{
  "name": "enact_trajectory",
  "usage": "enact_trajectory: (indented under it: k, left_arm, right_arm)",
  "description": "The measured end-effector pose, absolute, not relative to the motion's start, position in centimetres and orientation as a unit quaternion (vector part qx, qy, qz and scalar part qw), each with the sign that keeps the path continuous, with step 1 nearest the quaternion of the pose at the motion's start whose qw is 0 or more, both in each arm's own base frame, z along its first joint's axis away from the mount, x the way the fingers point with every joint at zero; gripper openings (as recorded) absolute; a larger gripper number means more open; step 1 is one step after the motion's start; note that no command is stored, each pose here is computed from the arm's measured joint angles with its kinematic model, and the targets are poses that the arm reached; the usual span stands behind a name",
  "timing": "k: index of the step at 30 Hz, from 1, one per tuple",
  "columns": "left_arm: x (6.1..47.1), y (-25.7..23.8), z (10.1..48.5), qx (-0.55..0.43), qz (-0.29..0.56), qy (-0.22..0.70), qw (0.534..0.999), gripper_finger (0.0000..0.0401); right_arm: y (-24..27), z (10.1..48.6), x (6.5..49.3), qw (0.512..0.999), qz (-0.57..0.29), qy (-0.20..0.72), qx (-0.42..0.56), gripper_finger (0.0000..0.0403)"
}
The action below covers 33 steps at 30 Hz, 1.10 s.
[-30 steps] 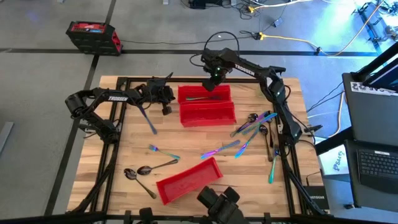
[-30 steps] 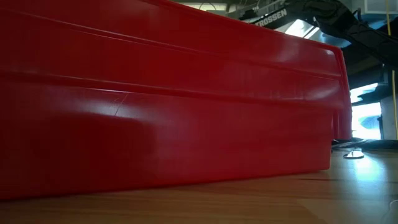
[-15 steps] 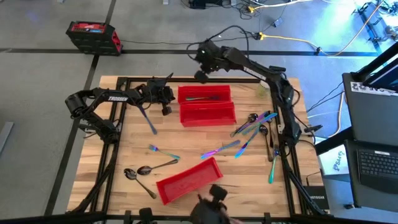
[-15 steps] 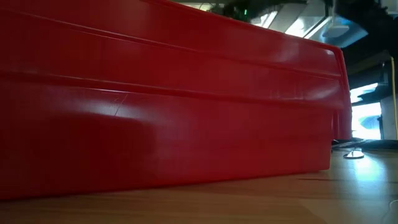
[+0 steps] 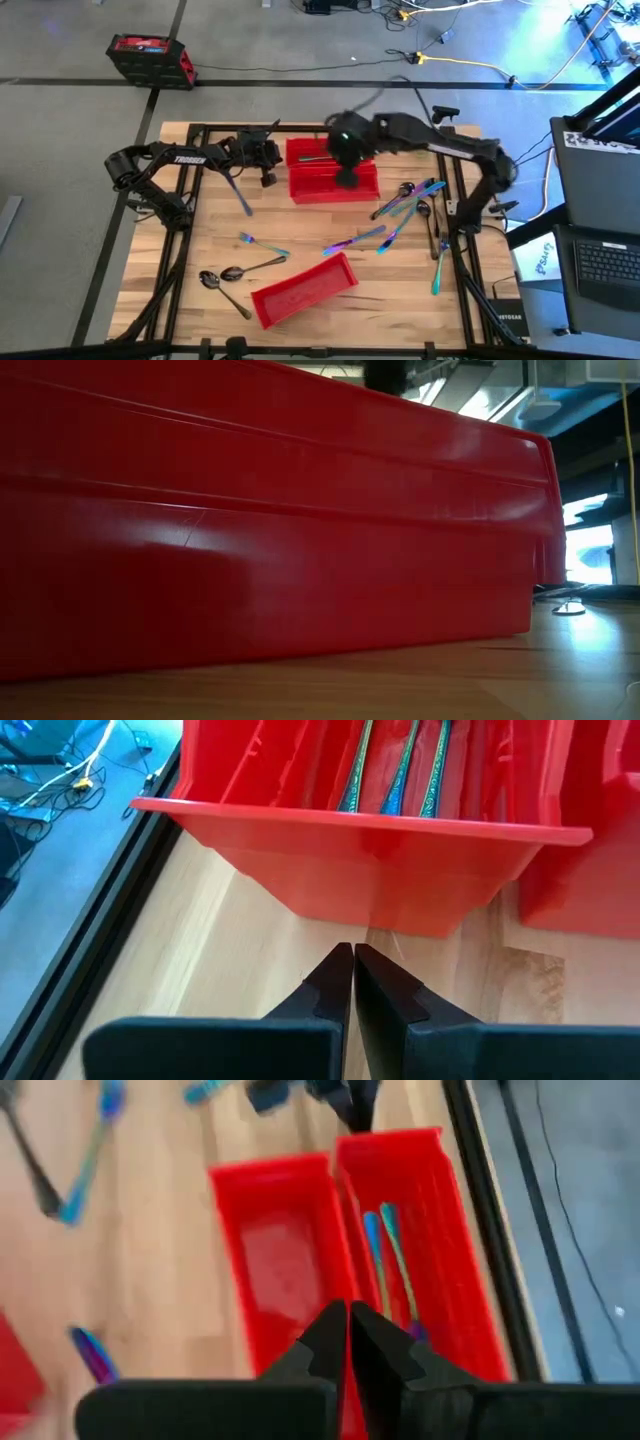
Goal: Sort silverware
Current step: Put the purple table knife into the bottom red bin
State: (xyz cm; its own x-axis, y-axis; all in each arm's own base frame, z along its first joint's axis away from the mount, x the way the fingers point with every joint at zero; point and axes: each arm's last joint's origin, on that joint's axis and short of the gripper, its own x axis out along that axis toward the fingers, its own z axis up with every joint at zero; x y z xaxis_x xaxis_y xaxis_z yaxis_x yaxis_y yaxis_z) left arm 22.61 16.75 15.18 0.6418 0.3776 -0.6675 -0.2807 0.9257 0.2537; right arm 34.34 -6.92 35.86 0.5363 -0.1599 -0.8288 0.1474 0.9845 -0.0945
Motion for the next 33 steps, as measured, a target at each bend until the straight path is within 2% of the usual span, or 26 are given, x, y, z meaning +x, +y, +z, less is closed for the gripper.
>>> enact_trajectory:
  k: [8,12,17,20,23,26,33]
  left_arm:
    - [23.0,15.8,15.7,0.084,0.163,0.381,0.906,0.0]
    - [23.3,14.7,17.7,0.115,0.155,0.34,0.92,0.0]
    - [24.0,11.9,20.5,0.156,0.106,0.273,0.943,0.0]
    - [24.7,9.9,20.9,0.182,0.07,0.261,0.946,0.0]
    - [25.2,8.7,21.0,0.215,0.094,0.27,0.934,0.0]
    - [25.6,7.8,21.3,0.213,0.101,0.257,0.937,0.0]
    - [26.8,5.2,20.4,0.215,-0.012,0.237,0.947,0.0]
  right_arm:
    - [-4.0,30.8,29.5,0.914,-0.082,0.397,0.031,0.0001]
    - [-2.8,27.0,27.1,0.91,-0.057,0.408,0.043,0.0001]
    - [-1.4,23.9,24.9,0.939,-0.015,0.335,0.073,0.0016]
    - [-0.5,22.2,23.8,0.94,-0.001,0.336,0.059,0.0039]
    - [-0.2,21.3,23.5,0.938,-0.036,0.345,0.027,0.0063]
    - [0.0,21.3,23.5,0.938,-0.029,0.345,0.009,0.0078]
    - [1.7,19.9,22.9,0.909,0.028,0.413,-0.04,0.0081]
